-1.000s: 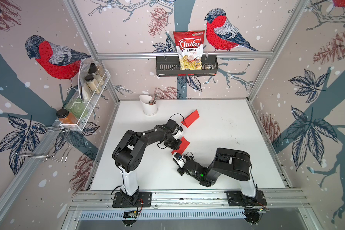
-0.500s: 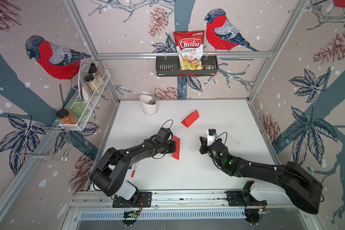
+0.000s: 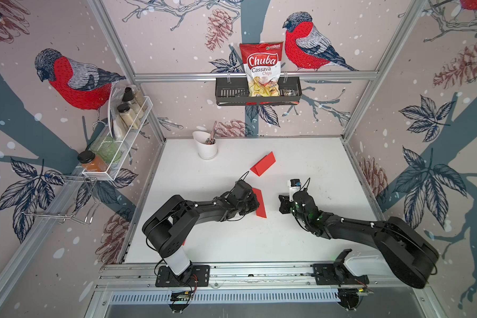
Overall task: Fold the square paper along the opposite sides
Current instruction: Place the paper at the center of the board, then reset both arms
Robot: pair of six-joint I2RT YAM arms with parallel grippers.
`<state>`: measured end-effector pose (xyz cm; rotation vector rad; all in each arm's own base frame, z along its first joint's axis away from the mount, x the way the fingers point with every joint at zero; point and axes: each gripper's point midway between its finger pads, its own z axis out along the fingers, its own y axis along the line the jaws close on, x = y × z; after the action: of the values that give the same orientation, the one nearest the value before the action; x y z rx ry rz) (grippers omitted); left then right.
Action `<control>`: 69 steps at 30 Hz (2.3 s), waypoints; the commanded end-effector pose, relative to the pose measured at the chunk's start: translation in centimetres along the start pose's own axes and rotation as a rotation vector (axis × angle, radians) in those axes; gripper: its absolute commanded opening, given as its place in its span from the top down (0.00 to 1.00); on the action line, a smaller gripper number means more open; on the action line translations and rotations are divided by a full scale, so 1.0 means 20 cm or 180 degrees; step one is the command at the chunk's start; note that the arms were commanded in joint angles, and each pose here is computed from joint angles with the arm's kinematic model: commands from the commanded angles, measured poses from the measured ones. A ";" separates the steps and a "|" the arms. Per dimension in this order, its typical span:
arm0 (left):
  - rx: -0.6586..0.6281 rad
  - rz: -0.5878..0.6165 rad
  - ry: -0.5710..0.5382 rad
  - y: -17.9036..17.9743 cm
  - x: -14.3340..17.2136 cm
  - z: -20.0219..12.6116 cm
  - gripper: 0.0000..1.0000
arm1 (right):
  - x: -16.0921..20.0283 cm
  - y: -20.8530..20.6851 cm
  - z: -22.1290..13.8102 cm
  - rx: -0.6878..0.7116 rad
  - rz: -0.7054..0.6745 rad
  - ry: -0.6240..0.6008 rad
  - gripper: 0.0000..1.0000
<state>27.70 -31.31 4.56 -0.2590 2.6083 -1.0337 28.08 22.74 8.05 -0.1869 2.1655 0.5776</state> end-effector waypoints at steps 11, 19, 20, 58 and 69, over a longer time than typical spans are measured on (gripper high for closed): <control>-0.0129 0.0426 0.0166 -0.01 0.07 0.05 0.64 | 0.05 0.07 0.09 -0.0215 -0.0015 0.0229 0.97; -0.0335 0.0611 0.0015 -0.02 0.00 -0.01 0.41 | 0.09 0.08 0.13 -0.0230 -0.0043 0.0324 0.91; -0.0364 0.0644 -0.0002 -0.02 -0.02 -0.01 0.41 | 0.09 0.08 0.13 -0.0232 -0.0050 0.0336 0.91; -0.1155 0.2125 -0.4246 0.05 -0.76 -1.40 0.32 | -0.81 -0.53 -0.49 0.1788 -0.0914 -0.1739 0.00; -0.1871 0.2160 -0.3185 0.72 -0.86 -1.12 0.27 | -0.56 -0.93 -0.52 0.2051 -0.0663 -0.1996 0.00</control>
<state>33.59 -1.25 12.21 -0.0497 1.8259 0.1776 33.29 0.55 12.08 0.0700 1.7748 -0.2850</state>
